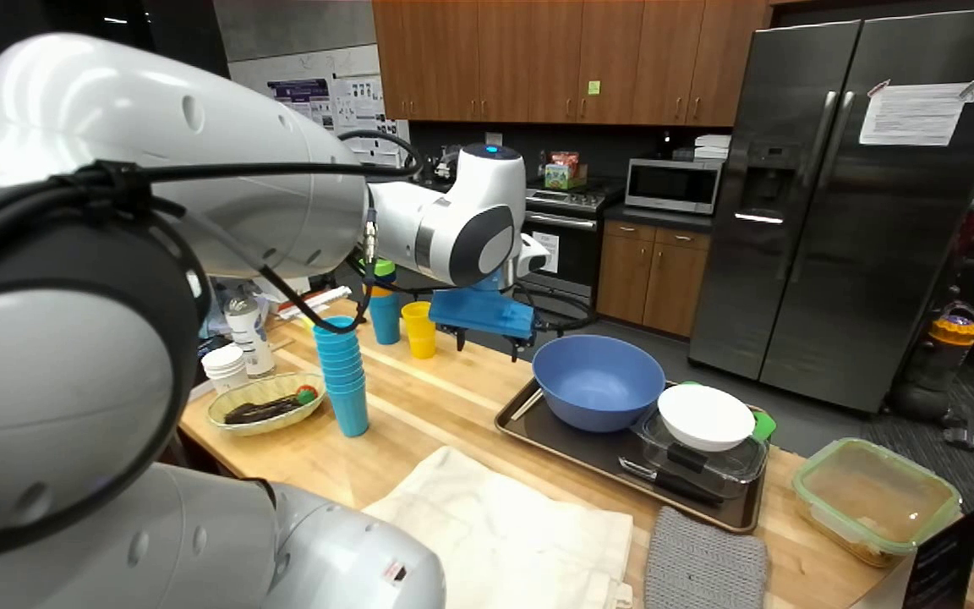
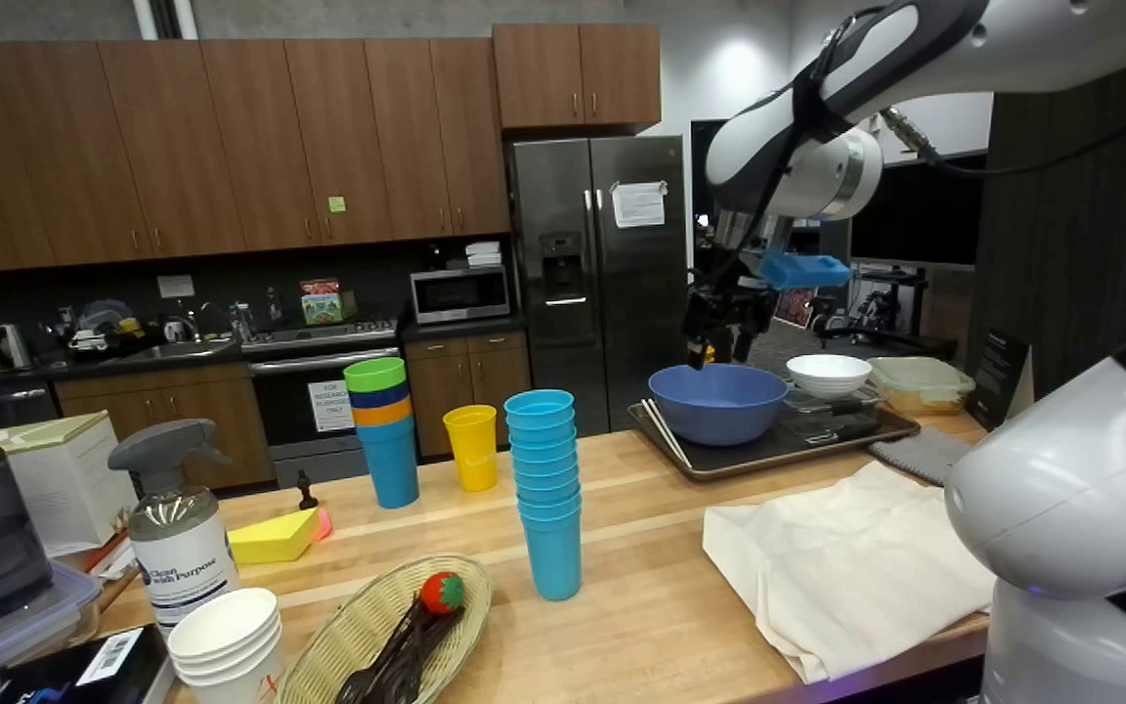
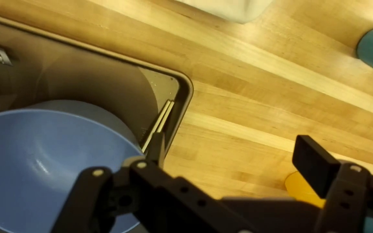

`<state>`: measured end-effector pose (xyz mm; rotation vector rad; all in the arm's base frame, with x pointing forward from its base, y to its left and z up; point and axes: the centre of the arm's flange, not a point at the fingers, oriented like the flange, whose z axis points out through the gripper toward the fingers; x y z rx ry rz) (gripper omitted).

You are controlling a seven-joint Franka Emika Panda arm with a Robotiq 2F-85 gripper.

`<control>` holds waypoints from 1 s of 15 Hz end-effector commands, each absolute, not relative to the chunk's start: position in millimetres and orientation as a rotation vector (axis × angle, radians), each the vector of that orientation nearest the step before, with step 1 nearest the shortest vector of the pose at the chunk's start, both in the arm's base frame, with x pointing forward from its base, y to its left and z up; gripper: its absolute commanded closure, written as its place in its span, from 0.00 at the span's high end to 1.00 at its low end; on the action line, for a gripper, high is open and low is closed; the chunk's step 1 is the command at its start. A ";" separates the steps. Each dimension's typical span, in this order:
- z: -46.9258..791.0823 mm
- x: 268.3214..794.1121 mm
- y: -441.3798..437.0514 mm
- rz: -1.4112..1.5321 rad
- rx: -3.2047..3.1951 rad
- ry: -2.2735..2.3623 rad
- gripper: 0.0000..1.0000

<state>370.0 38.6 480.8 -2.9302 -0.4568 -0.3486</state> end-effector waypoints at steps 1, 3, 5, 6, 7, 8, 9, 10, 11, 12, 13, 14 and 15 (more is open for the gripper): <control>484.9 368.2 42.4 -0.276 -2.853 -0.389 1.00; 484.3 367.0 44.2 -0.263 -2.805 -0.377 1.00; 485.3 365.8 46.7 -0.263 -2.712 -0.394 1.00; 485.5 365.4 47.8 -0.263 -2.678 -0.407 1.00; 485.8 365.1 48.8 -0.261 -2.649 -0.425 1.00; 486.0 364.7 49.1 -0.253 -2.626 -0.443 1.00; 486.3 363.9 49.1 -0.237 -2.601 -0.464 1.00; 486.8 362.8 48.4 -0.216 -2.573 -0.493 1.00; 487.3 361.8 48.0 -0.205 -2.538 -0.519 1.00; 487.8 360.9 48.2 -0.199 -2.500 -0.542 1.00; 488.0 360.3 47.9 -0.199 -2.468 -0.568 1.00; 488.1 360.0 47.0 -0.205 -2.442 -0.604 1.00; 488.0 359.7 45.7 -0.211 -2.421 -0.638 1.00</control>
